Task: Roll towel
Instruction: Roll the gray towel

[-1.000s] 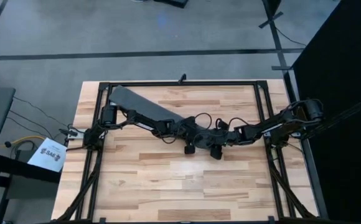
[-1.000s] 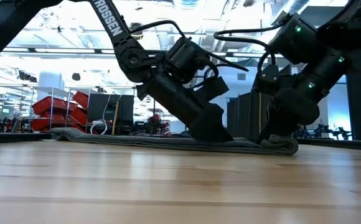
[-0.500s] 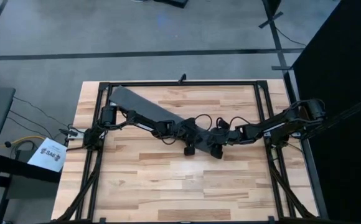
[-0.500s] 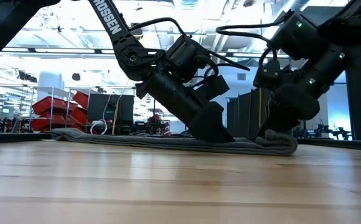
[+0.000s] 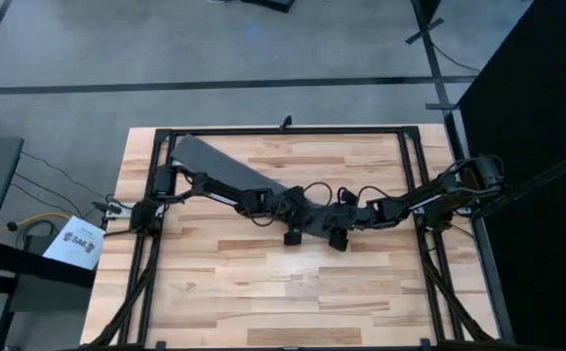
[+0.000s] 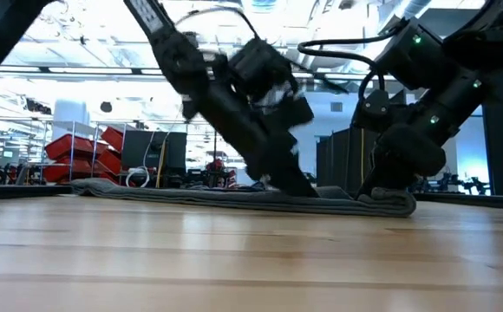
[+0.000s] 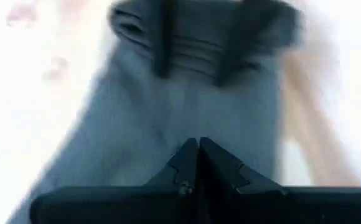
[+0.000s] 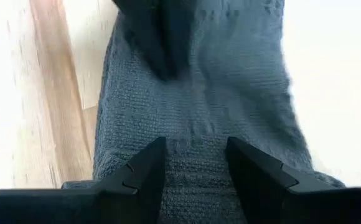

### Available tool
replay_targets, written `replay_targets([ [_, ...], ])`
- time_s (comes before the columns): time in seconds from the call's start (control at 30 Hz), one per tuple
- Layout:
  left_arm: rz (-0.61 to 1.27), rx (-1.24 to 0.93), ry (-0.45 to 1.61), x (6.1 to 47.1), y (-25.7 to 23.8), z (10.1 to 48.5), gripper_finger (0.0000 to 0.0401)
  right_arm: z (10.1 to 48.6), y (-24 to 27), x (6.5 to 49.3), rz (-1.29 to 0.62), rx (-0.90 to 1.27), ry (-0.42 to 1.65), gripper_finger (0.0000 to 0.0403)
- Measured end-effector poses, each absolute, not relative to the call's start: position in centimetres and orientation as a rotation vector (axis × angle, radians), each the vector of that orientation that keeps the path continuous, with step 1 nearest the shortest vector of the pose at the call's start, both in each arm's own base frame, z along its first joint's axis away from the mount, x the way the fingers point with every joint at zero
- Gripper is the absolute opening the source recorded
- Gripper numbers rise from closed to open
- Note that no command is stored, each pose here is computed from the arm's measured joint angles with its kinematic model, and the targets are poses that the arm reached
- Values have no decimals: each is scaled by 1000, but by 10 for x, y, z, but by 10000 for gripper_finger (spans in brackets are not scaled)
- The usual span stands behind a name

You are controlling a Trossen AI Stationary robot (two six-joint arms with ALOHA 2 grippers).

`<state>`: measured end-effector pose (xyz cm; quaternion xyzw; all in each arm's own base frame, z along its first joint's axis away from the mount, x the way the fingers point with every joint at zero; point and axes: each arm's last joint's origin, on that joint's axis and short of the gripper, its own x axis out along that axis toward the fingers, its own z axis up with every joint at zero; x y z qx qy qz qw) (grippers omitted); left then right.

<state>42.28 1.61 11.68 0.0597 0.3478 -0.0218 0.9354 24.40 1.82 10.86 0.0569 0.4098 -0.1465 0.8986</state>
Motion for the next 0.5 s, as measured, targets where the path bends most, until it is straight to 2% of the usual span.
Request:
replay_targets([
  [0.13, -105, 194, 619, 420, 5, 152, 6, 108, 15, 244, -319, 127, 850, 158],
  [0.2, -160, 211, 561, 423, -2, 157, 6, 109, 14, 244, -324, 130, 849, 158],
  [0.33, -266, 200, 489, 432, -15, 138, 6, 109, 14, 244, -324, 128, 847, 158],
  [0.5, -267, 211, 374, 444, -20, 116, 6, 108, 14, 244, -322, 122, 848, 158],
])
